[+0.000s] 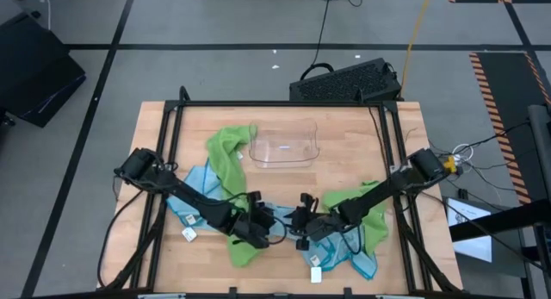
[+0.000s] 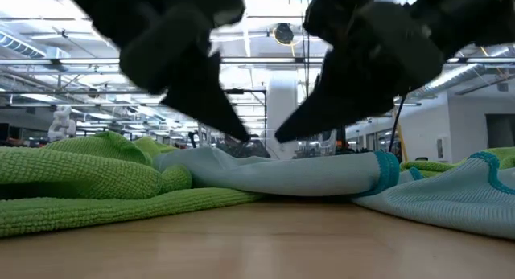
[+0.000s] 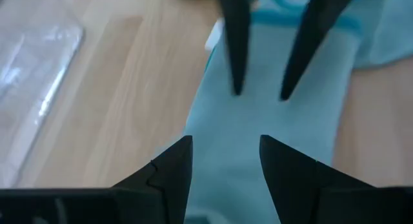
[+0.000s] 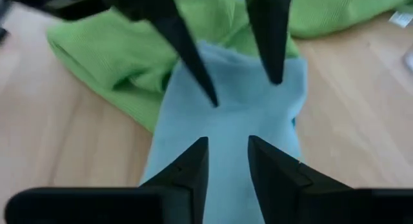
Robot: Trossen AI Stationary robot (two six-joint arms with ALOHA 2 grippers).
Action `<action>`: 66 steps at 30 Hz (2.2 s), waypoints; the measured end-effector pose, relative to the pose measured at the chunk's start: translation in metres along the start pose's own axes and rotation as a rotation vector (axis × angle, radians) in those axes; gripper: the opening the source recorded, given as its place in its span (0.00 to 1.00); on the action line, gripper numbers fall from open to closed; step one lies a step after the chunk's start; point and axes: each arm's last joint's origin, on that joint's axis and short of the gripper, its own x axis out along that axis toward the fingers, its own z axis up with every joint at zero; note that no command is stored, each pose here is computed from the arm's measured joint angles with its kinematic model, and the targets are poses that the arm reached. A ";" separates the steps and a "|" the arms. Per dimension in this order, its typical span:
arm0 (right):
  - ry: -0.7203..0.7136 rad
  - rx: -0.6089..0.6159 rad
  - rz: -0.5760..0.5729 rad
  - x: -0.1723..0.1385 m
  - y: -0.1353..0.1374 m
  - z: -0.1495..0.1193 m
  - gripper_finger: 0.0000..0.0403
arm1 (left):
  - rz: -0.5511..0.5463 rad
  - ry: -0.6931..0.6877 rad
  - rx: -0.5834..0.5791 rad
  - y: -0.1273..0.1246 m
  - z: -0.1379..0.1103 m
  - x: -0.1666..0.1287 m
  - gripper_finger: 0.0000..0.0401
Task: Fold microfiber towels
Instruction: Put the folded top right blue microfiber cloth into the transparent bin
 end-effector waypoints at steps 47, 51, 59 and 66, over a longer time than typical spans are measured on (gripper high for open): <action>0.093 -0.389 0.047 -0.067 -0.023 0.026 0.16 | -0.125 -0.076 0.237 -0.067 0.028 -0.017 0.58; 0.150 -0.412 -0.005 -0.066 -0.032 0.011 0.16 | -0.030 -0.003 0.307 -0.078 0.036 -0.003 0.69; 0.206 -0.394 -0.134 -0.067 -0.042 -0.006 0.16 | 0.037 0.122 0.394 -0.077 0.025 0.032 0.72; 0.195 -0.371 -0.212 -0.068 -0.044 -0.006 0.16 | 0.066 0.167 0.419 -0.067 0.023 0.044 0.63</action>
